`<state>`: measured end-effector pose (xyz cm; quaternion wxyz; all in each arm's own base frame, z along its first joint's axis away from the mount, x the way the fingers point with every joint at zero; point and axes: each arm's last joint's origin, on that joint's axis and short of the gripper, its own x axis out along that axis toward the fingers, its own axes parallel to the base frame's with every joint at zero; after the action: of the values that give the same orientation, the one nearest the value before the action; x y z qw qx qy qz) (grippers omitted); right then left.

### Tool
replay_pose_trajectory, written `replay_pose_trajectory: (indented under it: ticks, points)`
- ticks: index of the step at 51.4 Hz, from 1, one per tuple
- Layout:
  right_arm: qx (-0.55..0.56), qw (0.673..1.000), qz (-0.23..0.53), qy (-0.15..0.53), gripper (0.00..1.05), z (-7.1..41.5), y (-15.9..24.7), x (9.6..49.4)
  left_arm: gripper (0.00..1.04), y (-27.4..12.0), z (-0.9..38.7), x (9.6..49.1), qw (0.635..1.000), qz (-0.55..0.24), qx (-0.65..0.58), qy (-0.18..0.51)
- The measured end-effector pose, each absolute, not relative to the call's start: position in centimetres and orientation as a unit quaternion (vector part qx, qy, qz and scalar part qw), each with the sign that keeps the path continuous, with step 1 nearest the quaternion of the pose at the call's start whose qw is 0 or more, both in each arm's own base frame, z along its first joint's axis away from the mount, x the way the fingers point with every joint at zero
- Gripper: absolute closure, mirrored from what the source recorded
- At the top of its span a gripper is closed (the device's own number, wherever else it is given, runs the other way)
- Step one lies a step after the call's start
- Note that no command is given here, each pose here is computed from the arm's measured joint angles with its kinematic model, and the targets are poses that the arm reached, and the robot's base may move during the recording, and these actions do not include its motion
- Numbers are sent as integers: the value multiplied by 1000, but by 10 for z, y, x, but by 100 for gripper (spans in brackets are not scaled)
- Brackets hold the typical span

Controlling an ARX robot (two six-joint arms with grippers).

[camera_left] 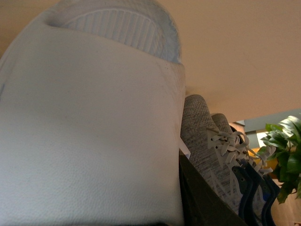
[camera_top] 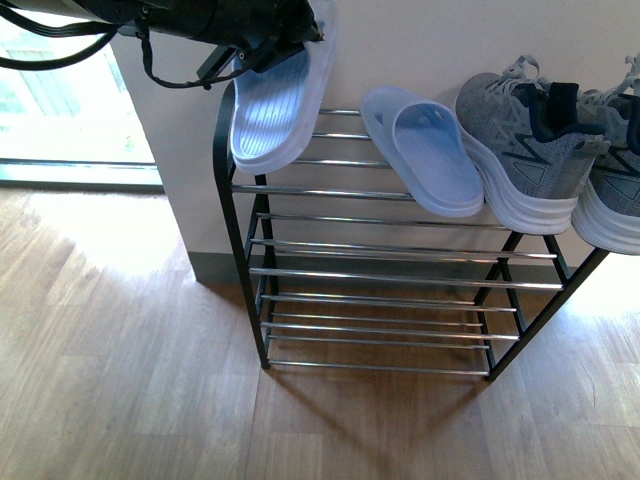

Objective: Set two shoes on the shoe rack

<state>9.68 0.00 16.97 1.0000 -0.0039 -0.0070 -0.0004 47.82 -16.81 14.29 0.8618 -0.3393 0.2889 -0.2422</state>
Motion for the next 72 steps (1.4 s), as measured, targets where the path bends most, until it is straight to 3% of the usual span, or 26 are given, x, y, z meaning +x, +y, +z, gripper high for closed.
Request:
replay_pose_trajectory:
  ticks: [19, 37, 56, 61, 67, 72]
  points:
    - [-4, 1000, 0, -7, 9, 170, 0, 97, 103, -192, 107, 490, 837, -245, -367, 323]
    - [-4, 1000, 0, -7, 9, 170, 0, 97, 103, -192, 87, 504, 837, -228, -370, 332]
    - [-4, 1000, 0, -7, 9, 170, 0, 97, 52, -191, 88, 504, 827, -244, -395, 318]
    - [-4, 1000, 0, -7, 9, 170, 0, 97, 32, -188, 90, 493, 814, -248, -415, 324]
    - [-4, 1000, 0, -7, 9, 170, 0, 97, 8, -185, 120, 473, 796, -260, -441, 322]
    - [-4, 1000, 0, -7, 9, 170, 0, 97, 10, -184, 145, 461, 793, -266, -450, 314]
